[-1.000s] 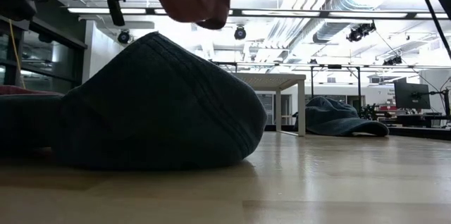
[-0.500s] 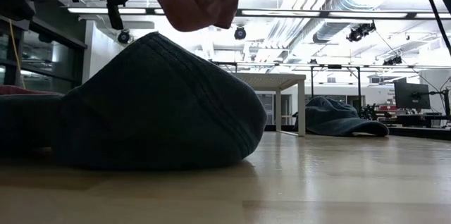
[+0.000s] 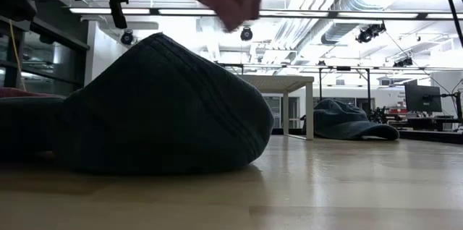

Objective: Pick & Place hat
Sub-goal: Put the right dark red cap on the shelf

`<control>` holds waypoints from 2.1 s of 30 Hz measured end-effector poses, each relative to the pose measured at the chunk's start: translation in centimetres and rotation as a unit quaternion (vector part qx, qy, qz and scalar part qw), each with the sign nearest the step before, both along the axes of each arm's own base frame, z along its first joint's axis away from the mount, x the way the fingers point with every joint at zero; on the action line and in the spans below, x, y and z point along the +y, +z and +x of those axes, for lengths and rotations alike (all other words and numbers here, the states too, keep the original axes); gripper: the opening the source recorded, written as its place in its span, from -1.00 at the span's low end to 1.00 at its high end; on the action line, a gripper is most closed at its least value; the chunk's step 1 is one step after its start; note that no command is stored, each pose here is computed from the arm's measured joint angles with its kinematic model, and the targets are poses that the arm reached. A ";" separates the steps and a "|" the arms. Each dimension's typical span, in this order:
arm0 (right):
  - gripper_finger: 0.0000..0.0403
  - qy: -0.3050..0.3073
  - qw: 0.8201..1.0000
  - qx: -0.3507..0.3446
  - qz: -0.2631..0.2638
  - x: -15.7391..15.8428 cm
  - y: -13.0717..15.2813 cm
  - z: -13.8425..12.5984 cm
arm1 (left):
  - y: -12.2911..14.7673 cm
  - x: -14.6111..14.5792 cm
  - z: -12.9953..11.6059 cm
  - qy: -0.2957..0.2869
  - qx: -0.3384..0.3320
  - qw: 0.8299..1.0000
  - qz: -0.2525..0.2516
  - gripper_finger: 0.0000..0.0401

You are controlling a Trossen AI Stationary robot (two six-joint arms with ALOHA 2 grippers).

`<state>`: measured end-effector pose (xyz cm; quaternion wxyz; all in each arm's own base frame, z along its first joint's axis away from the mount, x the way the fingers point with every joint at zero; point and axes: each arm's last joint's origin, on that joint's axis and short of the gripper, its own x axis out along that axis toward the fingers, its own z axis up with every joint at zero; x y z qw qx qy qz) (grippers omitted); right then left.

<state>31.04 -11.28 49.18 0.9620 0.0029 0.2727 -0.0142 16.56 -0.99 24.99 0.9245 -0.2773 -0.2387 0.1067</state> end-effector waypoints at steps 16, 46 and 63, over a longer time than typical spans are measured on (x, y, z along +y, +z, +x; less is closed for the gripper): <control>-1.00 -0.059 0.997 0.050 -0.028 -0.5 0.1 -2.2 | 0.0 0.0 0.0 0.002 0.001 1.000 0.001 -0.72; -1.00 -0.145 0.977 0.154 -0.013 -4.4 -2.8 -3.7 | -0.1 0.0 0.0 0.003 0.006 1.000 0.001 -0.72; -1.00 -0.154 0.971 0.182 -0.023 -4.7 -3.4 -4.0 | -0.1 0.0 0.0 0.001 0.005 1.000 0.000 -0.72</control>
